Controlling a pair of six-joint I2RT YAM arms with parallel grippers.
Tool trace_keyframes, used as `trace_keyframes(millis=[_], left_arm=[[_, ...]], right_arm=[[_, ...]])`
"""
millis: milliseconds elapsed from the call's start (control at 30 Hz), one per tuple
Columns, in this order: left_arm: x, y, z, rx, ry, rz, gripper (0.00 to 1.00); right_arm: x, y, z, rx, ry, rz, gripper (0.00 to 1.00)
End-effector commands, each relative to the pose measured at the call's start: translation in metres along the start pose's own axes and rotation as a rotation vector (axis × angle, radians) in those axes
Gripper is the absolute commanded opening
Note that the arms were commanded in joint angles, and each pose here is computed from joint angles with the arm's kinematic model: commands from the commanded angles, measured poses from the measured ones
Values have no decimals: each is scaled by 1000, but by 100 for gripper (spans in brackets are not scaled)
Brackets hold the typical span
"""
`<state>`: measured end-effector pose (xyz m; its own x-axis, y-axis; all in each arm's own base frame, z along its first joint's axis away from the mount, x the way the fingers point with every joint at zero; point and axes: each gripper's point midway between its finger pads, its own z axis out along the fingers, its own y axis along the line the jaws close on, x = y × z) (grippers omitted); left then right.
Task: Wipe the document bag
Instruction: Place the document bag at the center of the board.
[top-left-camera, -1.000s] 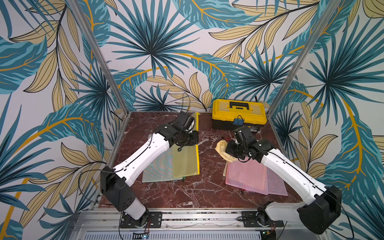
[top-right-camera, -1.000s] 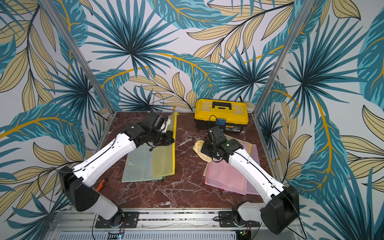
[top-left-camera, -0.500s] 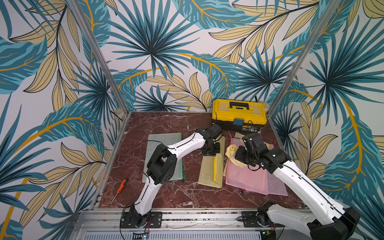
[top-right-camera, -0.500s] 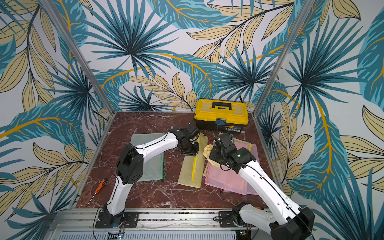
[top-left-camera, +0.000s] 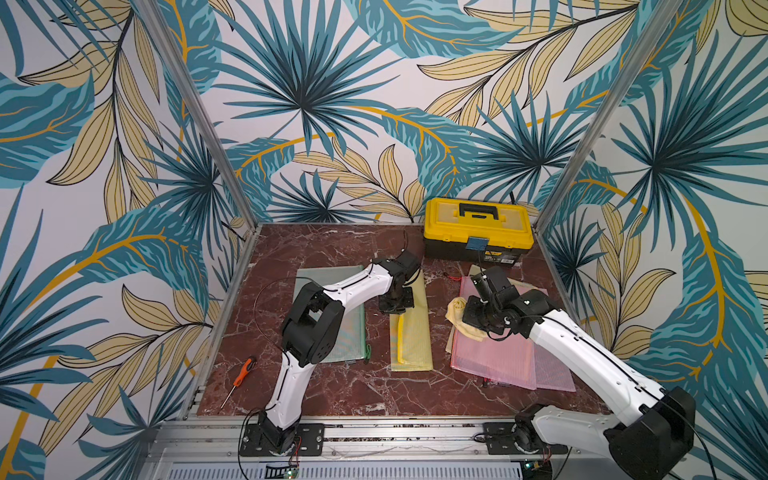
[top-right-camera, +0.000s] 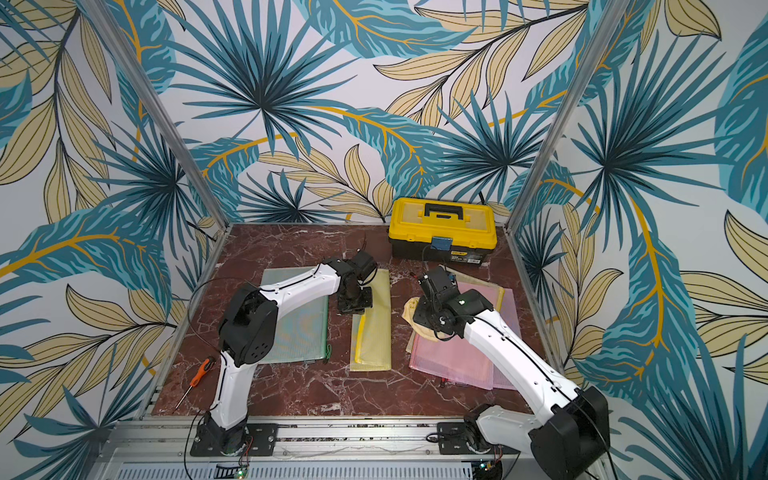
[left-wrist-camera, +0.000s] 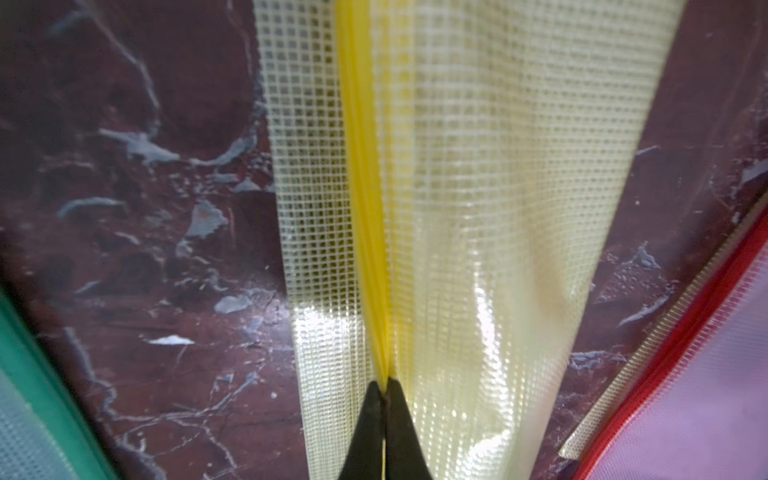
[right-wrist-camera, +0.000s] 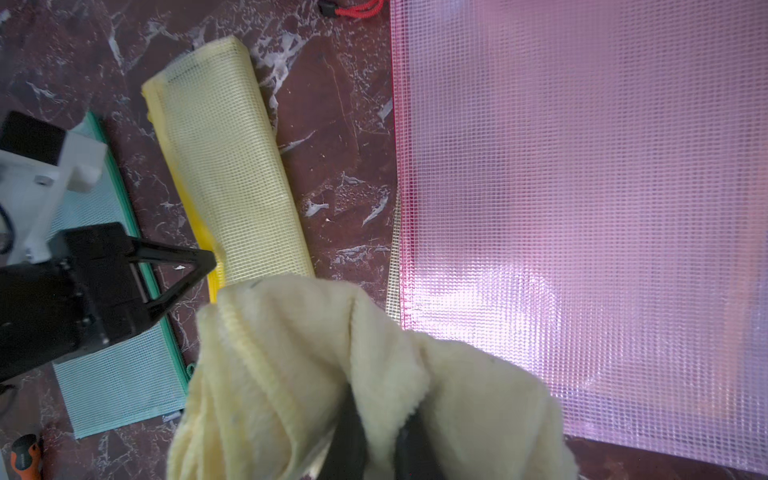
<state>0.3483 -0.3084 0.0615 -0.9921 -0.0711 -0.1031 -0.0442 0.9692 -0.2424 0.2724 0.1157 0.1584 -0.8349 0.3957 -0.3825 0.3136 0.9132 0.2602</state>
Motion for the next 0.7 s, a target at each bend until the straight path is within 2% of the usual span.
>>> trace_keyframes(millis=[0, 67, 133, 333, 467, 533, 667], left_arm=[[-12, -41, -43, 112, -89, 106, 0], [-17, -44, -49, 136, -95, 104, 0], [-23, -31, -48, 117, -97, 88, 0], [-7, 70, -30, -43, -29, -23, 0], [5, 112, -46, -95, -46, -33, 0], [6, 109, -54, -64, -52, -16, 0], [2, 72, -65, 29, -59, 45, 0]], right_arm=[[-6, 9, -2, -29, -11, -3, 0], [-8, 10, -2, -30, -12, -3, 0], [-7, 10, -1, -28, -9, -6, 0], [-3, 7, 3, -15, 10, -9, 0], [-5, 11, 5, -23, 9, -13, 0], [-6, 16, 9, -32, 17, -13, 0], [-8, 25, 13, -44, 38, -10, 0]])
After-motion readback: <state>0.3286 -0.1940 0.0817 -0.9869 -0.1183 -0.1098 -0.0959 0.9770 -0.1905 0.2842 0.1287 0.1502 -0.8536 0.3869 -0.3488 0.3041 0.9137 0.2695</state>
